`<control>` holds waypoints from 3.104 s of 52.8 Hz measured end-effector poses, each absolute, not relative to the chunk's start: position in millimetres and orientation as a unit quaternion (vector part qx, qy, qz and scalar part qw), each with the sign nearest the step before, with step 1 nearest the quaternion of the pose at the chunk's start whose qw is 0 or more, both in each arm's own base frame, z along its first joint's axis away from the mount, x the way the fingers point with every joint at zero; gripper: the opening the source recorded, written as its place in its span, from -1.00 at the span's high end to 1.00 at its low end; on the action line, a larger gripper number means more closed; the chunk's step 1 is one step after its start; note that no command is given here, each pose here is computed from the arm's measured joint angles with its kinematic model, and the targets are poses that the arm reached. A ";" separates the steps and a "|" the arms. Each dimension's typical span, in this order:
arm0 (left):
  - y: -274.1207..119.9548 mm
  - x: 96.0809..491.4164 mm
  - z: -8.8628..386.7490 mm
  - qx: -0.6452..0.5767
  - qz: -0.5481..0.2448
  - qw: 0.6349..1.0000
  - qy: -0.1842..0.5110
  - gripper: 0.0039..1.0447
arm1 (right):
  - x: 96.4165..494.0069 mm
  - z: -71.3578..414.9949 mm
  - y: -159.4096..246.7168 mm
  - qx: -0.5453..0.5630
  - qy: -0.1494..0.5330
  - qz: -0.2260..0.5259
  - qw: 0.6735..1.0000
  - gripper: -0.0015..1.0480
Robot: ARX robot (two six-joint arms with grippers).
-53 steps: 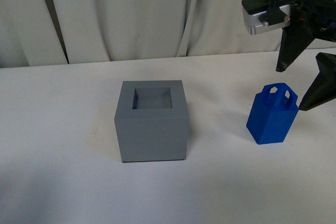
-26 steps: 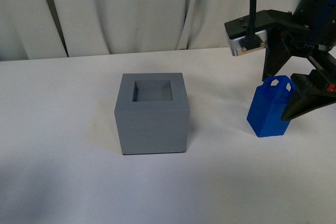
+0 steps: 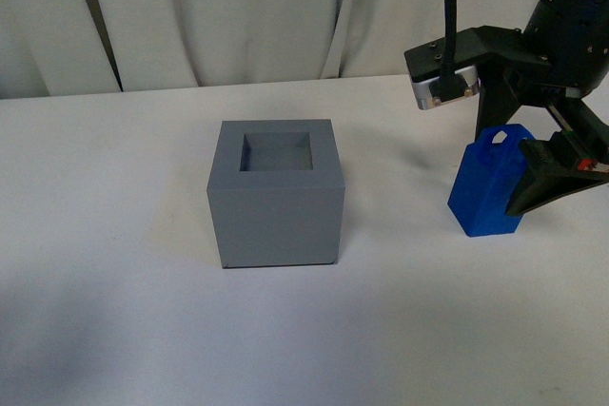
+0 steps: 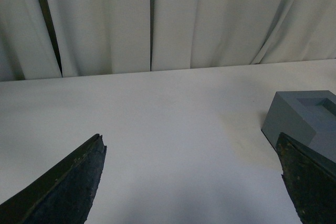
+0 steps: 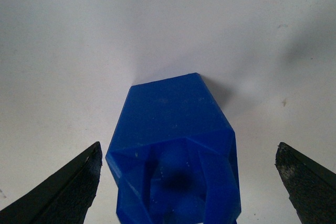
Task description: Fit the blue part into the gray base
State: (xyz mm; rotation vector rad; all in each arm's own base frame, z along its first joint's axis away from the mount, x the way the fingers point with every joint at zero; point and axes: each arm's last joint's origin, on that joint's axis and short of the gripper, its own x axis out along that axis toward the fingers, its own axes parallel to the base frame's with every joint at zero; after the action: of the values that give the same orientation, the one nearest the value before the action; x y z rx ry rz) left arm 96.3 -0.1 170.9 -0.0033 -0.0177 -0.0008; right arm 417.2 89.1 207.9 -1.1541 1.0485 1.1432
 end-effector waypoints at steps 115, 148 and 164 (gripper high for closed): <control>-0.1 96.3 170.9 -0.002 -0.001 1.000 -0.009 -0.89 | 379.3 295.4 232.2 -0.488 0.347 0.549 0.584 0.09; -0.1 96.3 170.9 -0.002 -0.001 1.000 -0.009 -0.89 | 381.0 278.6 236.0 -0.487 0.354 0.549 0.580 0.09; -0.1 96.3 170.9 -0.002 -0.001 1.000 -0.009 -0.89 | 380.4 278.3 236.5 -0.478 0.355 0.551 0.585 0.09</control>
State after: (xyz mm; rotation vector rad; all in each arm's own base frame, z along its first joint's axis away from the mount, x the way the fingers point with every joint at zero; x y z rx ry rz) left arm 96.3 -0.1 170.9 -0.0033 -0.0177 -0.0012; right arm 380.4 236.5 278.3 -1.1160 0.8283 1.2848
